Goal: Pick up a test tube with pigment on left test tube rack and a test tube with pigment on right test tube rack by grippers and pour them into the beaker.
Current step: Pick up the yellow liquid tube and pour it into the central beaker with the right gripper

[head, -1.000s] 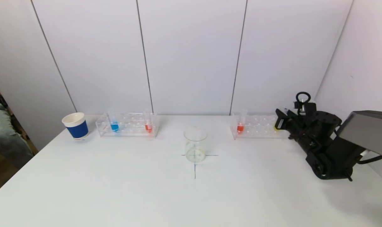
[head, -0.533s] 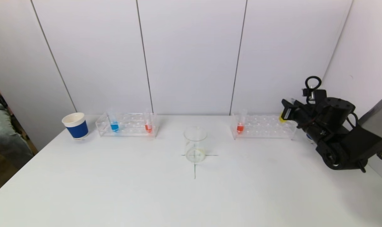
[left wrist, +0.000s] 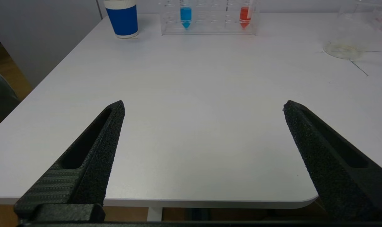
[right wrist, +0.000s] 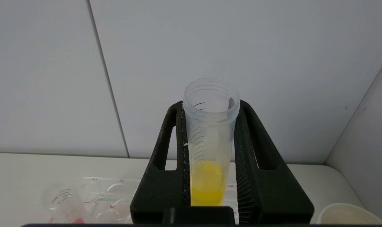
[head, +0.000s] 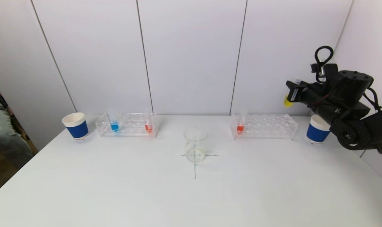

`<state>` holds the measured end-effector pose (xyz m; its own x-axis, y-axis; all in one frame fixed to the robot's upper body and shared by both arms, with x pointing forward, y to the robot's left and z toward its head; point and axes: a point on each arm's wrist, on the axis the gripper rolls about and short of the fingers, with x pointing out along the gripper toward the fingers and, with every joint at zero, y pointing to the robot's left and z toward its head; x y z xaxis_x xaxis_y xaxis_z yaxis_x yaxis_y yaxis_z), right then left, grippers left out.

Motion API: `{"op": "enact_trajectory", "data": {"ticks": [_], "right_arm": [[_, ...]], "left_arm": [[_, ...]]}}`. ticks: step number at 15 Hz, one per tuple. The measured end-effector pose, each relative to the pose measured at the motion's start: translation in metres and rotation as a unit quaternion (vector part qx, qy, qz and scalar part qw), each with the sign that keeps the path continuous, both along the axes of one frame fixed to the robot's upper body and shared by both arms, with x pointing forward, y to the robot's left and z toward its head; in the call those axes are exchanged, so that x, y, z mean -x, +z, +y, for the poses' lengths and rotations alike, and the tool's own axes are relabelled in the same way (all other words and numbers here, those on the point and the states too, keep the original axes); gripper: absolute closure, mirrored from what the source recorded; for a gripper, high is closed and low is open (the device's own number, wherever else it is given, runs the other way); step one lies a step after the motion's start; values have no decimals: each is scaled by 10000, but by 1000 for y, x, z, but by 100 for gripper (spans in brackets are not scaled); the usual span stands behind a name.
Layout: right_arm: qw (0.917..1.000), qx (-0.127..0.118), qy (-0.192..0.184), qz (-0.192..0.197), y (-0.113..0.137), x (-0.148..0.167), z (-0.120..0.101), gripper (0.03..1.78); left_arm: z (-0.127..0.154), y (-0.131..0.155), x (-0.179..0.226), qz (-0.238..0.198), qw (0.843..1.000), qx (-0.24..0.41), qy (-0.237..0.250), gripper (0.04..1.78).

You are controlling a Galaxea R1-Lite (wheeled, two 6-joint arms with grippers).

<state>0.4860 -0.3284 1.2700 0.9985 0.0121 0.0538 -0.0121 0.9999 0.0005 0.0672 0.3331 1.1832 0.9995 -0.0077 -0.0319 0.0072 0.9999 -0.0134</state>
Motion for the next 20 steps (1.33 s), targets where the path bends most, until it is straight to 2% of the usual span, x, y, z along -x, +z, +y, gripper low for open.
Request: {"op": "enact_trajectory", "data": {"ticks": [6,12,15,16,20], "right_arm": [[9989,121,442,39,62,8,17,135],[9913,347,1273,29,136,19,60,135],[9771,579,2041,161,154,30,94,135],[9718,665,2262,93,158,32,104,135],[9541,1349,2669,-121,155,35,135,135]], "left_arm": [[0,0,0,0,10000,0,-2,6],[0,0,0,0,10000,2,0,6],[0,0,0,2,10000,0,0,6],[0,0,0,2,10000,2,-4,6],[0,0,0,4,10000,0,-2,6]]}}
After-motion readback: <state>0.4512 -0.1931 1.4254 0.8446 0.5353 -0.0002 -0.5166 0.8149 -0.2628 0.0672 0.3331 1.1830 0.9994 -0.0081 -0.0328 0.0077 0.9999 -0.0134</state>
